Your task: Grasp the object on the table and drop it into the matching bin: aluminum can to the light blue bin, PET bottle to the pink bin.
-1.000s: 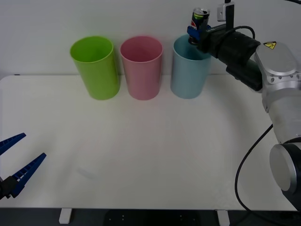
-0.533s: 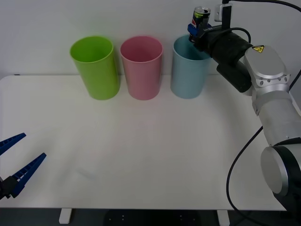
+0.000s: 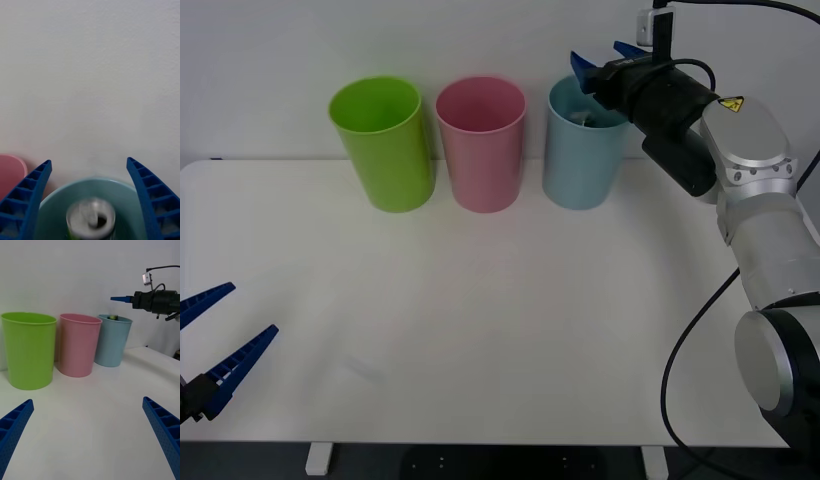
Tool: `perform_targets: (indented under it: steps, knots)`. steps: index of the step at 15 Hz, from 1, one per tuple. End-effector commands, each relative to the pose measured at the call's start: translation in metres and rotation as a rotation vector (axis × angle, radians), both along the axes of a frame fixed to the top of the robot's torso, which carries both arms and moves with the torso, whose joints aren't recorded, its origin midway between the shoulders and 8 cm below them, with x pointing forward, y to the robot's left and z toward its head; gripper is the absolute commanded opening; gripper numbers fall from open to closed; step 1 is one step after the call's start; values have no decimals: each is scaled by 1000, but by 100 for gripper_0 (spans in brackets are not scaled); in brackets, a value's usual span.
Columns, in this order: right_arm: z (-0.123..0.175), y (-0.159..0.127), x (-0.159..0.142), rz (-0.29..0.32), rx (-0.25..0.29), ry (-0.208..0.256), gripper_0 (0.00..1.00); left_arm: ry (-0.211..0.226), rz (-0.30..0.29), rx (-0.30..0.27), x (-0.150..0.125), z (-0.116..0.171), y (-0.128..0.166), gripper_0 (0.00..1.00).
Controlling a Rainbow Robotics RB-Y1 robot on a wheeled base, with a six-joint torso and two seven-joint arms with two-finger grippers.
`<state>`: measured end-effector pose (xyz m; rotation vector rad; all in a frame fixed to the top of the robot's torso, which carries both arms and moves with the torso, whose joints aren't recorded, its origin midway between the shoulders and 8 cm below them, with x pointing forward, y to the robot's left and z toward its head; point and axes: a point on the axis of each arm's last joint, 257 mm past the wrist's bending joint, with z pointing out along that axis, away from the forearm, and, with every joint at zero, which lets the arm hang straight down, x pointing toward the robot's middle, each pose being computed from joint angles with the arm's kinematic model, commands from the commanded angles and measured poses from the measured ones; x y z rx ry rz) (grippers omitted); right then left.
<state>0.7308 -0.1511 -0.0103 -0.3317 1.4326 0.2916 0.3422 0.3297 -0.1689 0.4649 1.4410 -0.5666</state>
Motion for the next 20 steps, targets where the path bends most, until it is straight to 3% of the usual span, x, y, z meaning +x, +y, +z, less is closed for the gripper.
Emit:
perform_targets:
  steps: [1,4,10,15,20]
  knots:
    - [0,0,-1,7,-1,-1,100,0,0,0,0,0,0,100]
    - [-5,-2,-10,56,17,8,100,0,0,0,0,0,0,100]
    - [-8,-24,-55,94,-8,-61,100,0,0,0,0,0,0,100]
    - [-26,-56,-102,127,-35,-75,100,0,0,0,0,0,0,100]
    - [-55,-78,-146,157,-64,-54,100,0,0,0,0,0,0,100]
